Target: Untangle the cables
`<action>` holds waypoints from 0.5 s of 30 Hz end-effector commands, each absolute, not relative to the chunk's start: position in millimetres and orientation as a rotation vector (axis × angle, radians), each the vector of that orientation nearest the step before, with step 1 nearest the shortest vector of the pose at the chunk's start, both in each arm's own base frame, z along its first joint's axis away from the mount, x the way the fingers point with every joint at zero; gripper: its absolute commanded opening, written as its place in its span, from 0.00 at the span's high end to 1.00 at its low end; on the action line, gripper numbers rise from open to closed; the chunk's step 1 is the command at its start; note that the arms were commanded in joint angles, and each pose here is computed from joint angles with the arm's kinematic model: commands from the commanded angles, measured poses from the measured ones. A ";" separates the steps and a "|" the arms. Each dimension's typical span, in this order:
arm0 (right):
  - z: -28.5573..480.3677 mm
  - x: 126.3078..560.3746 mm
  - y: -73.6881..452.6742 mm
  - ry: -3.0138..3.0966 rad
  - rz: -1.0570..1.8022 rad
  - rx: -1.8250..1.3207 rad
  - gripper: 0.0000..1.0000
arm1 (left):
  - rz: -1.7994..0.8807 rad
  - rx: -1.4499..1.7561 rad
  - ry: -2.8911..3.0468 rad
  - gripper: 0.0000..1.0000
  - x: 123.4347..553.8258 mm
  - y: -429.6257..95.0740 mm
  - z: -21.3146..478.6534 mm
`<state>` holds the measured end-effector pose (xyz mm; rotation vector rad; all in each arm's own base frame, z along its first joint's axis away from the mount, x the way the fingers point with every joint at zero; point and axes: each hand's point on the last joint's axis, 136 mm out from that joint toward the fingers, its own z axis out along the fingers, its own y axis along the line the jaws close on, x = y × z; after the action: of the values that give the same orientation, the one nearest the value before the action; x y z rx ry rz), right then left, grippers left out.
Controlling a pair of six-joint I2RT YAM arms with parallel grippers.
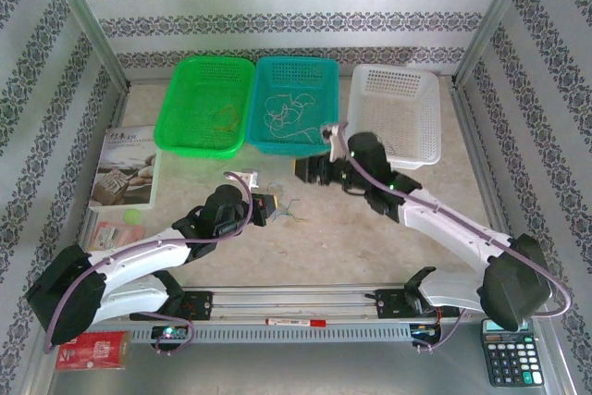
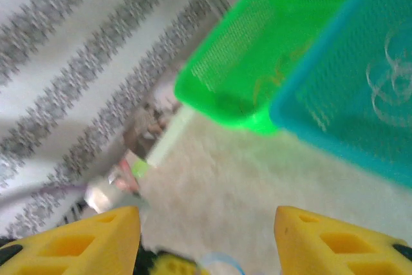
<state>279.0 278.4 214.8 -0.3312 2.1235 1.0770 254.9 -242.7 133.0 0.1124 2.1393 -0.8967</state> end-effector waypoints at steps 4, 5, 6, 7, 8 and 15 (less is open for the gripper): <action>174.4 269.6 259.7 2.156 0.989 -0.208 0.42 | -0.878 0.095 2.178 0.81 245.7 -235.4 117.4; 171.2 267.1 258.0 2.161 0.983 -0.206 0.42 | -0.875 0.087 2.177 0.74 245.2 -233.2 116.8; 168.9 265.1 256.4 2.164 0.975 -0.203 0.42 | -0.875 0.081 2.177 0.67 243.8 -231.7 117.1; 168.3 264.2 254.3 2.163 0.969 -0.196 0.42 | -0.871 0.073 2.173 0.60 243.5 -229.6 118.2; 169.0 263.7 251.9 2.157 0.965 -0.188 0.42 | -0.865 0.065 2.168 0.52 243.0 -227.0 119.8; 178.2 261.8 245.3 2.134 0.949 -0.176 0.42 | -0.788 0.002 2.089 0.21 245.9 -203.4 159.8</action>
<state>261.1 246.2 169.4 -0.1943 2.1731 0.9557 243.2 -215.1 143.0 0.0337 2.1074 -0.8574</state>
